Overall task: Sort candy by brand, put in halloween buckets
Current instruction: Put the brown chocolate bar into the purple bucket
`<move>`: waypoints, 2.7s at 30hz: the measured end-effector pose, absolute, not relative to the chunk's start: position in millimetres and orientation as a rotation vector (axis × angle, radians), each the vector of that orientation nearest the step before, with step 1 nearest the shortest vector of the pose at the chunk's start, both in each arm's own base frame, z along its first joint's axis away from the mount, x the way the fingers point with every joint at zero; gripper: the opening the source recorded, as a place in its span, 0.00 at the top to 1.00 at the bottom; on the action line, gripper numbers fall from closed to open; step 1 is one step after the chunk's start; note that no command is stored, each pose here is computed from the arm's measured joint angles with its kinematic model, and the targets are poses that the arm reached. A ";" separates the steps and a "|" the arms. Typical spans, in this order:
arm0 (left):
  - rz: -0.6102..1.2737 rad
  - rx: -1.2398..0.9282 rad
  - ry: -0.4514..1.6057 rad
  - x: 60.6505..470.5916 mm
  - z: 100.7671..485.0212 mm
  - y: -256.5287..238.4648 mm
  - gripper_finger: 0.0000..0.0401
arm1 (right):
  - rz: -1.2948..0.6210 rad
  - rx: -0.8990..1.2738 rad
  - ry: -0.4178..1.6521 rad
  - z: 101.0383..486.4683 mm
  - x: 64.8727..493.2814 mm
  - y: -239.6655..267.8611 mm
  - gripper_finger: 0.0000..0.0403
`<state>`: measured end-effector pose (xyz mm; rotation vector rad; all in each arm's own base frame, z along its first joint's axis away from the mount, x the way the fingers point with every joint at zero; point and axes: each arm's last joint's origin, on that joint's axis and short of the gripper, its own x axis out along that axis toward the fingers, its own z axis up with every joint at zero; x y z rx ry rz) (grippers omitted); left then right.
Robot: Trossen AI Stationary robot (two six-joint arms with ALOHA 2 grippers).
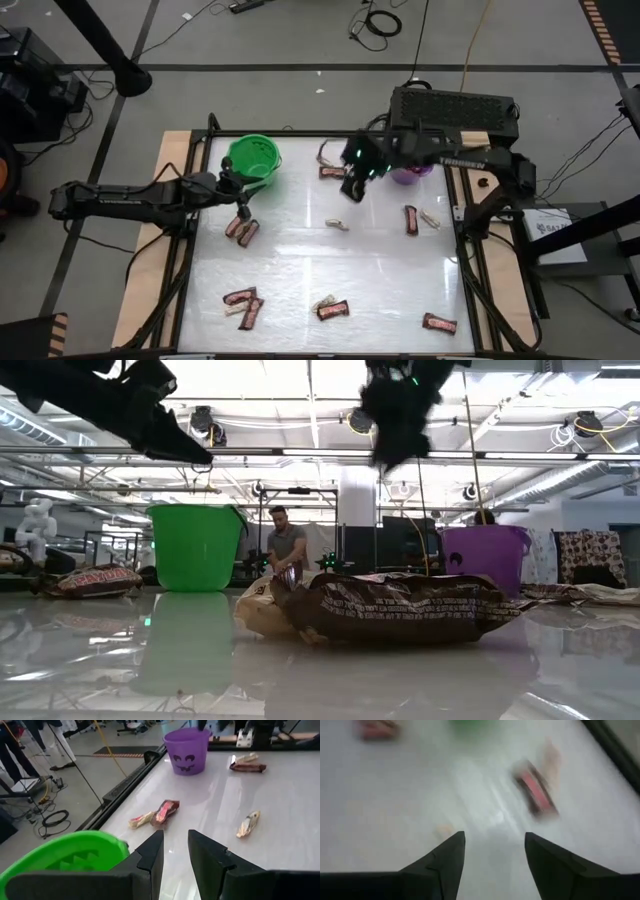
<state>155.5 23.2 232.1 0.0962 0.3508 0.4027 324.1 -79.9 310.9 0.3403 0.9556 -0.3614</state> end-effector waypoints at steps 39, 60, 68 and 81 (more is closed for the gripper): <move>0.676 -0.098 0.529 140.4 210.5 27.4 0.76 | 0.104 -0.255 0.419 111.4 560.9 -11.1 0.51; 0.680 -0.110 0.582 150.2 201.5 28.1 0.76 | 0.154 -0.201 0.482 97.7 559.2 -24.5 0.95; 0.623 -0.031 0.489 156.9 211.4 23.5 0.76 | 0.152 -0.195 0.484 101.5 558.9 -23.7 0.99; 0.660 0.090 0.400 143.7 222.5 -1.6 0.76 | 0.163 -0.195 0.679 187.6 525.4 -23.2 1.00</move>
